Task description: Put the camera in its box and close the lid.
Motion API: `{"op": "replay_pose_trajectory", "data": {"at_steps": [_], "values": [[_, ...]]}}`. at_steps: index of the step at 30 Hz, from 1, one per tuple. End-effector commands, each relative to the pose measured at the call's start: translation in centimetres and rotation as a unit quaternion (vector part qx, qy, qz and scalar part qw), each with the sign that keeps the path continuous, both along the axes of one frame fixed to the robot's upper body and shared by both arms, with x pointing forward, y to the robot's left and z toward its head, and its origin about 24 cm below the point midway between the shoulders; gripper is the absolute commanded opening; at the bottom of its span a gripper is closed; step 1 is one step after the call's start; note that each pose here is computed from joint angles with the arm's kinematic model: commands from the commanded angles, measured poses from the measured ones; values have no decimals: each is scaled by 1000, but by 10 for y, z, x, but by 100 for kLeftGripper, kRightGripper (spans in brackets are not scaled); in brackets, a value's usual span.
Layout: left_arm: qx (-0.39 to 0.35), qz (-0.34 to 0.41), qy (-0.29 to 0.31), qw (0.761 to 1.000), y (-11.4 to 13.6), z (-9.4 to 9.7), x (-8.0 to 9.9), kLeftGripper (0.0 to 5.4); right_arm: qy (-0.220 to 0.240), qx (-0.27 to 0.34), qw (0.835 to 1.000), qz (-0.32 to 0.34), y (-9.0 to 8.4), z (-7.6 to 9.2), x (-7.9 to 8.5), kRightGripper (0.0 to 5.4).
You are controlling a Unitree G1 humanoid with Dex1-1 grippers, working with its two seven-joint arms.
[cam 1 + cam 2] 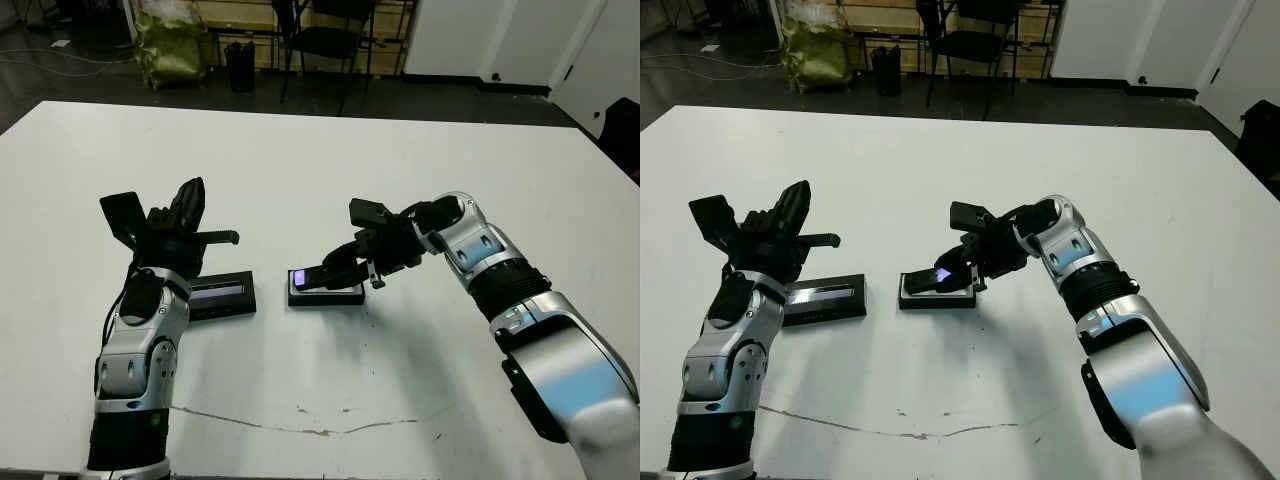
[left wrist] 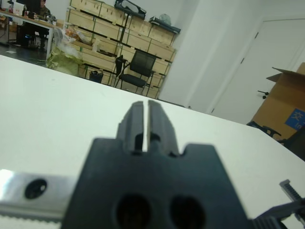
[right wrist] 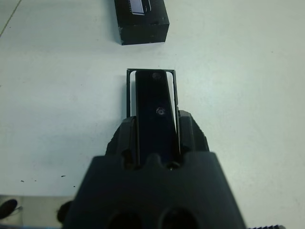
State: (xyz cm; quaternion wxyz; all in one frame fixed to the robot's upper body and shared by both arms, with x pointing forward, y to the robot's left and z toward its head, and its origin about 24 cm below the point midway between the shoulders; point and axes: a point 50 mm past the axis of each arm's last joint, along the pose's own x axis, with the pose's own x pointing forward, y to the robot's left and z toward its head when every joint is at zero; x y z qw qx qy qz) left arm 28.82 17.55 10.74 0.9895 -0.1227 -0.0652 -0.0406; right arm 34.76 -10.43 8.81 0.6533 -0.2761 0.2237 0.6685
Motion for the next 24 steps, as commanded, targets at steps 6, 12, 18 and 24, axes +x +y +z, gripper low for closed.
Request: {"op": "replay_pose_trajectory", "data": {"at_steps": [6, 12, 18, 24], "values": [[-2, 7, 22, 1000, 1, -6, -1, 0, 3, -19, 1000, -9, 2, 0, 2, 82], [6, 4, 14, 1000, 2, -6, -1, 0, -1, -12, 1000, 1, 5, -5, 1, 82], [7, 8, 18, 1000, 1, -5, -1, 0, -17, -34, 999, 17, 9, -6, 0, 82], [5, 8, 18, 1000, 1, -6, -1, 0, -2, -21, 1000, 21, 11, -10, -2, 82]]}}
